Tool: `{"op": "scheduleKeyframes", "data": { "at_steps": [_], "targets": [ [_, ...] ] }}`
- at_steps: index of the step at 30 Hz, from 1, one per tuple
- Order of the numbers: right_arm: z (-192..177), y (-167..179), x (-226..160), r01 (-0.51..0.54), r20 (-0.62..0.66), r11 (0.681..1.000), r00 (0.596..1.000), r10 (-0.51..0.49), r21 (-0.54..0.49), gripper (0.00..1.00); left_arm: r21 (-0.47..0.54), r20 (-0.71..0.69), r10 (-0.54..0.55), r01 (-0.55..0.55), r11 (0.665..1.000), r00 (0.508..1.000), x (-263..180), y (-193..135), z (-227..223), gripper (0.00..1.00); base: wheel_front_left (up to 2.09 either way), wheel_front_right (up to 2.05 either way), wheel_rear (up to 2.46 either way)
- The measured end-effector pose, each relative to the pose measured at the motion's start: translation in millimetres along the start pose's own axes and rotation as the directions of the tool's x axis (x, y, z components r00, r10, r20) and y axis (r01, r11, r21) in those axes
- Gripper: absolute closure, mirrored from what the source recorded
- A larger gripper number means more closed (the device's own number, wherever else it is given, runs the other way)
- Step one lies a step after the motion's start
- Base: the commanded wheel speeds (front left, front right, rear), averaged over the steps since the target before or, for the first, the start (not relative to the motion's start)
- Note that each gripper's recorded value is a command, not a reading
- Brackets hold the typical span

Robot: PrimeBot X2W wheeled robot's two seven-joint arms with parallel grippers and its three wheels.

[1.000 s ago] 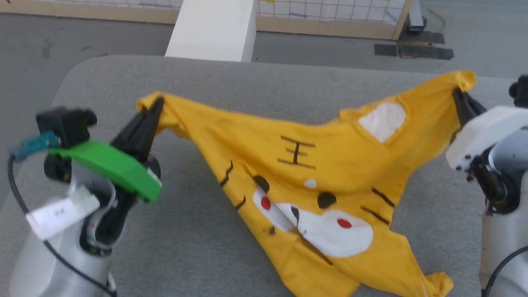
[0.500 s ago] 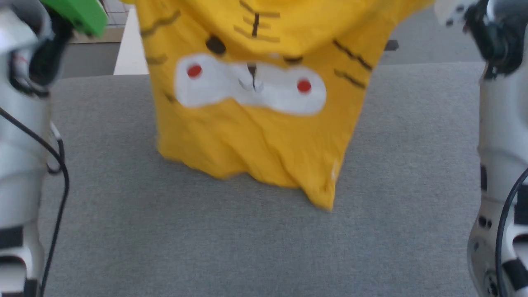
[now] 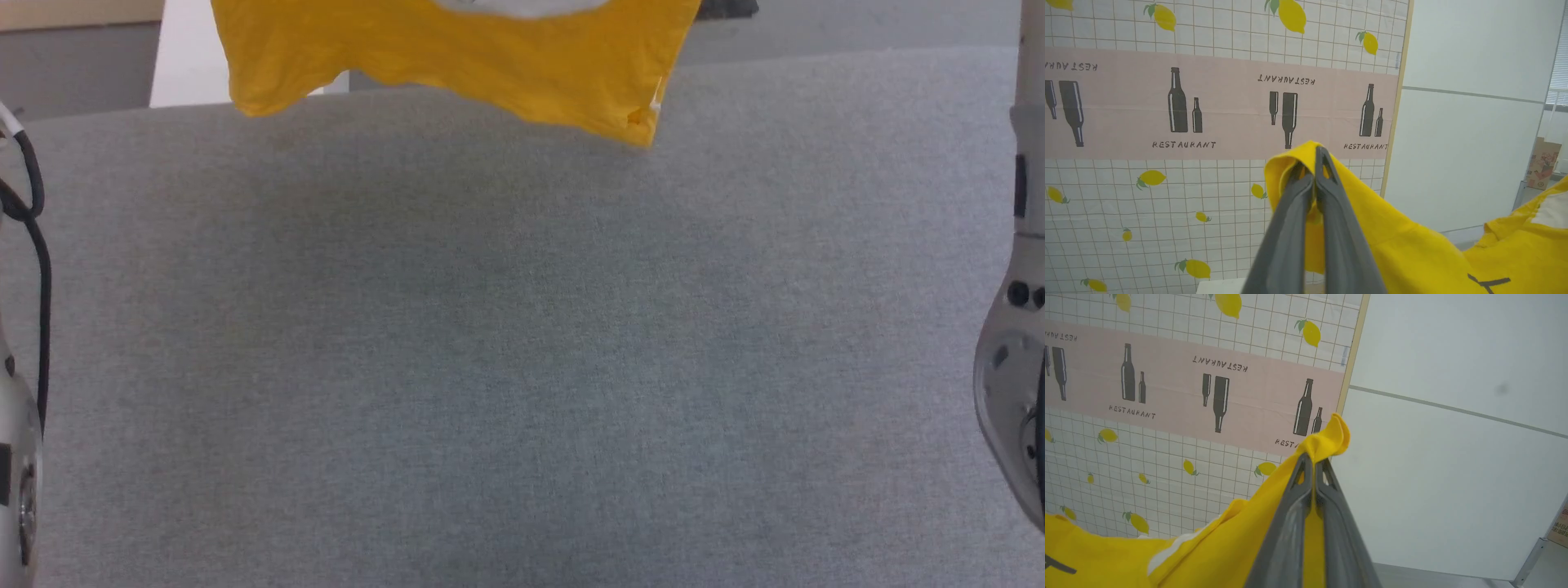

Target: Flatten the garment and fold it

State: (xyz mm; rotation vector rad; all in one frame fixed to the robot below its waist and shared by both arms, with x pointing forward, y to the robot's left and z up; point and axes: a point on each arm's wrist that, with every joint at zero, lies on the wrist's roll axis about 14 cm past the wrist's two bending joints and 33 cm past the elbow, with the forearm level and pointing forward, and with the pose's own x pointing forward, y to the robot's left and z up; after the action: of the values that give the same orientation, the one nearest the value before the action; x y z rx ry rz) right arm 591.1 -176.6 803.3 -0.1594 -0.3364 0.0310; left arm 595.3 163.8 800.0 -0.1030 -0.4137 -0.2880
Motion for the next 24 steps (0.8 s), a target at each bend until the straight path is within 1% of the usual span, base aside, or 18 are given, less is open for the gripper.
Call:
{"op": "scheduleKeyframes", "data": {
  "at_steps": [6, 11, 17, 20, 24],
  "targets": [
    [-20, -2, 17, 0.007, -0.022, 1.000, 1.000, -0.008, -0.022, 1.00, -0.031, -0.022, -0.001, 0.000, 1.000, 1.000, 15, 7, -26, 1.00, 0.00, 0.00, 0.00],
    [-37, -1, 34, 0.013, -0.018, 0.999, 1.000, -0.014, -0.048, 1.00, -0.079, 0.010, -0.005, 0.005, 0.997, 1.000, 31, 13, -40, 1.00, 0.00, 0.00, 0.00],
    [-47, 5, 56, 0.023, 0.058, 0.992, 0.998, -0.016, -0.121, 1.00, -0.118, 0.093, 0.006, 0.005, 0.993, 0.996, 47, 27, -55, 1.00, 0.00, 0.00, 0.00],
    [-69, 12, 64, 0.016, 0.061, 0.989, 0.998, -0.007, -0.146, 1.00, -0.119, 0.111, 0.021, -0.008, 0.993, 0.994, 49, 38, -78, 1.00, 0.00, 0.00, 0.00],
    [-101, 29, 72, -0.015, 0.051, 0.979, 0.998, 0.026, -0.205, 1.00, -0.152, 0.091, 0.031, -0.017, 0.988, 0.995, 48, 48, -116, 1.00, 0.00, 0.00, 0.00]
  ]
}}
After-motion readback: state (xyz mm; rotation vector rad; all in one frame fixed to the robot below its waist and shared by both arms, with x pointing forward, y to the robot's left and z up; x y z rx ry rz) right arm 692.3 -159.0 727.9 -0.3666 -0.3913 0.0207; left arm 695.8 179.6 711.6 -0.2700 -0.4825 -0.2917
